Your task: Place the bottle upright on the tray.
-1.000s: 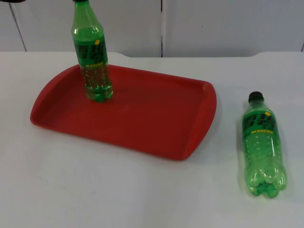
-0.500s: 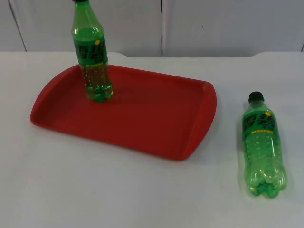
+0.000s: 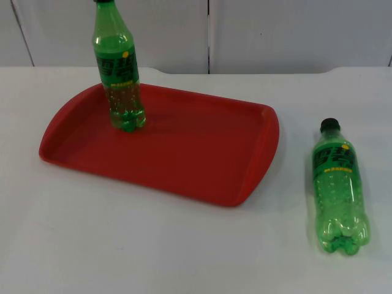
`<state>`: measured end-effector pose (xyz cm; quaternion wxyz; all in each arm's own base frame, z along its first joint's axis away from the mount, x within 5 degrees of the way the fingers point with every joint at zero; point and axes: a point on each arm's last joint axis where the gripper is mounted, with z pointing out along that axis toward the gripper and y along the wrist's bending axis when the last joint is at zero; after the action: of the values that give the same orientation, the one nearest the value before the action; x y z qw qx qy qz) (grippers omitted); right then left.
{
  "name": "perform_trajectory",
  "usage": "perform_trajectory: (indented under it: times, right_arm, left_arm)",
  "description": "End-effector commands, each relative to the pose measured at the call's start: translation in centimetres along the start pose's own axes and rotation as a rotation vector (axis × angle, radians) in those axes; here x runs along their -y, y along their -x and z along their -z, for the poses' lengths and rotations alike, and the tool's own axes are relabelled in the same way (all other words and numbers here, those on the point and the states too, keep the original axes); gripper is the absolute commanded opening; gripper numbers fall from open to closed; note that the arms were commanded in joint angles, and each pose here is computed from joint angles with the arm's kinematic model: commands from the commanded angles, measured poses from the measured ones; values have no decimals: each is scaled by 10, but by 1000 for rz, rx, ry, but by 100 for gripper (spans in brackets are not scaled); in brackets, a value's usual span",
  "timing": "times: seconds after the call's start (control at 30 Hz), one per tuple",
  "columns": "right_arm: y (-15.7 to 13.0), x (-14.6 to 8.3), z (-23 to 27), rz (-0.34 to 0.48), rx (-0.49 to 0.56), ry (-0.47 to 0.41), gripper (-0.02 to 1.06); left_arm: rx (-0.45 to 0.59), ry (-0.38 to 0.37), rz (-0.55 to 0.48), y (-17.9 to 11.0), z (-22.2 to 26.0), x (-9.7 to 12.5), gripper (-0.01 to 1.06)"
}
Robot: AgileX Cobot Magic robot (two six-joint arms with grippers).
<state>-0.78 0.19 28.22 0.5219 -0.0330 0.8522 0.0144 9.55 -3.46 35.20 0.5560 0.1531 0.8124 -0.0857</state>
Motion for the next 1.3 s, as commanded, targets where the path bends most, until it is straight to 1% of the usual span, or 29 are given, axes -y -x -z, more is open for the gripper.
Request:
perform_trajectory:
  times: [0.0,0.27,0.6,0.77,0.9,0.93,1.0,1.1,1.2,1.27]
  right_arm:
    - [-2,0,-1,-2,-2,-3,102]
    - [-2,0,-1,-2,-2,-3,102]
    - [-2,0,-1,-2,-2,-3,102]
    - [-2,0,-1,-2,-2,-3,102]
    - [-2,0,-1,-2,-2,-3,102]
    - [-2,0,-1,-2,-2,-3,102]
    - [-2,0,-1,-2,-2,-3,102]
    - [-2,0,-1,-2,-2,-3,102]
    - [-2,0,-1,-3,-2,-2,102]
    - [-2,0,-1,-3,-2,-2,102]
  left_arm:
    - [-3,-13,6,-4,7,1,105]
    - [47,-11,28,-15,44,-1,105]
    - [23,-5,42,-36,73,-3,105]
    - [40,-4,46,-46,88,-4,105]
    - [72,-10,54,-64,94,-3,105]
    - [72,-10,54,-64,94,-3,105]
    - [88,-11,67,-76,96,-3,105]
    - [57,-5,82,-84,91,-4,105]
    - [-28,10,80,-93,88,-4,105]
    - [-36,12,79,-95,87,-5,105]
